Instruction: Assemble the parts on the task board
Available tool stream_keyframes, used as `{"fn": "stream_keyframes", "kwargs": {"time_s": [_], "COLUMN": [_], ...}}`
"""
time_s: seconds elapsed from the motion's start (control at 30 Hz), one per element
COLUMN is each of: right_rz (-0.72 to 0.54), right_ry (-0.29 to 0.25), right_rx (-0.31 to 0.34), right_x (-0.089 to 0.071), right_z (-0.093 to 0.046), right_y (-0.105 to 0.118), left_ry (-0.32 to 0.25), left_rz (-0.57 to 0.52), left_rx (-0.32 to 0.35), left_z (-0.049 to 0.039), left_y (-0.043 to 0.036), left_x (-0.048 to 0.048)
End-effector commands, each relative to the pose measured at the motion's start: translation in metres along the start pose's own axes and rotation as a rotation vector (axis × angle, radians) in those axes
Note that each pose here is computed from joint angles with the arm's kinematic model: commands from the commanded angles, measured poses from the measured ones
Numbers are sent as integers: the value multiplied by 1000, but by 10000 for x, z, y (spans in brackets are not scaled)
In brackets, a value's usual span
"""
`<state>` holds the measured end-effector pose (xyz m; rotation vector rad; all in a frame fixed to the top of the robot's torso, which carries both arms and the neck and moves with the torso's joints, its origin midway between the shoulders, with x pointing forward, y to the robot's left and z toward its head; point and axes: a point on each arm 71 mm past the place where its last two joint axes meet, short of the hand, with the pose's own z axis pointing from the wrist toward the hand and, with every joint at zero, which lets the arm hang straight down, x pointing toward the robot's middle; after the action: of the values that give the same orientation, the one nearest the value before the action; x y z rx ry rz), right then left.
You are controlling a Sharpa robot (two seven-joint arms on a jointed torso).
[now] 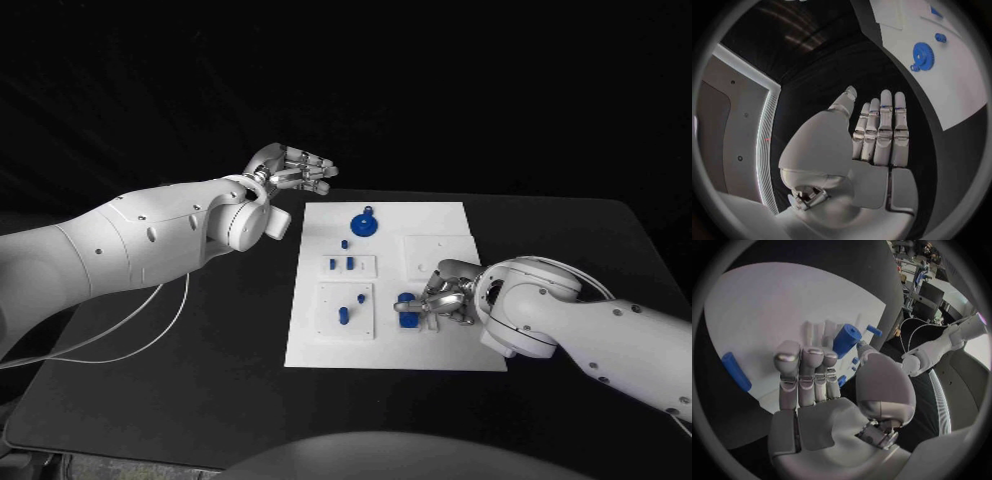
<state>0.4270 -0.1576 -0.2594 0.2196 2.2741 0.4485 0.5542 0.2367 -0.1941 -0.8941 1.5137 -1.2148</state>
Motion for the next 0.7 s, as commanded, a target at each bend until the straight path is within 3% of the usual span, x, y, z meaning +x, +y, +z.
{"fn": "stream_keyframes", "kwargs": {"time_s": [0.03, 0.7], "right_rz": [6, 57], "right_ry": [15, 13], "right_rx": [-8, -40], "right_x": [44, 45], "right_z": [5, -48], "right_y": [14, 23], "left_ry": [14, 13], "left_rz": [-10, -10], "left_rx": [4, 3], "left_z": [3, 0], "left_y": [-9, -7], "left_x": [21, 14]}}
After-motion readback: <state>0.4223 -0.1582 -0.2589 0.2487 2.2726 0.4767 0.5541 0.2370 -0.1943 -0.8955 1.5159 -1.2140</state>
